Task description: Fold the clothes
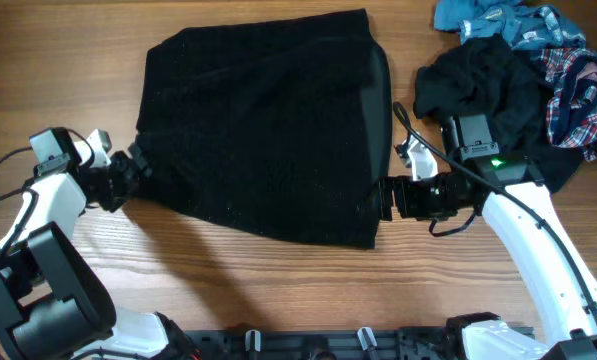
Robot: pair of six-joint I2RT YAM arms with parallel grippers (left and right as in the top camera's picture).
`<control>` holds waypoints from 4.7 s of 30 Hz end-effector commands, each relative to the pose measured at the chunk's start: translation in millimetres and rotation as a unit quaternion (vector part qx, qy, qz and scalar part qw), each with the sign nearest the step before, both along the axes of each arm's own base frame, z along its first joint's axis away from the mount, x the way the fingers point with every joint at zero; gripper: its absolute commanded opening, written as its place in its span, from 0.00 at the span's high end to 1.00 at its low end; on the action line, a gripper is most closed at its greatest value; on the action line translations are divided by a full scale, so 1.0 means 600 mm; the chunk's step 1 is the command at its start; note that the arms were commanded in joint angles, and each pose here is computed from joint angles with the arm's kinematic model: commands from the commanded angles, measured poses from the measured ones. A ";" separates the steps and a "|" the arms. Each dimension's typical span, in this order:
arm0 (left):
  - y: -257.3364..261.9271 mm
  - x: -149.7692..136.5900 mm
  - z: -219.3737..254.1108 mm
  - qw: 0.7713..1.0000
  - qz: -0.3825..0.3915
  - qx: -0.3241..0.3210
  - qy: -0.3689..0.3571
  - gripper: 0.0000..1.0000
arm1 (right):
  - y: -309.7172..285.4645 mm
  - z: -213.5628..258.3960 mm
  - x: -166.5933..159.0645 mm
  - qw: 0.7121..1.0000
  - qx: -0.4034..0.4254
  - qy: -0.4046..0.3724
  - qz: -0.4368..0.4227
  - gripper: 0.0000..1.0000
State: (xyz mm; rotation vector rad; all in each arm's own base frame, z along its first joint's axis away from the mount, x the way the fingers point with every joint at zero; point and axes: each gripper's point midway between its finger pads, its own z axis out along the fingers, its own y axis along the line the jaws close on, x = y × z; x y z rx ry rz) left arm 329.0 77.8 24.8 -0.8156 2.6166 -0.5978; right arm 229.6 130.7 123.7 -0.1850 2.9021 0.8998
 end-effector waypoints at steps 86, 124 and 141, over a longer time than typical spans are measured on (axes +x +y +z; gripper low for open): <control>0.005 0.009 -0.021 0.998 -0.053 0.024 -0.022 0.96 | 0.015 -0.161 -0.031 0.997 0.061 -0.025 -0.044 0.51; -0.007 -0.014 0.156 0.988 -0.051 0.080 -0.120 0.96 | 0.020 -0.017 0.070 0.993 0.022 -0.103 -0.051 0.96; 0.012 -0.024 0.202 0.984 0.000 0.115 -0.138 0.96 | -0.102 0.092 0.109 0.971 -0.002 -0.188 -0.146 0.96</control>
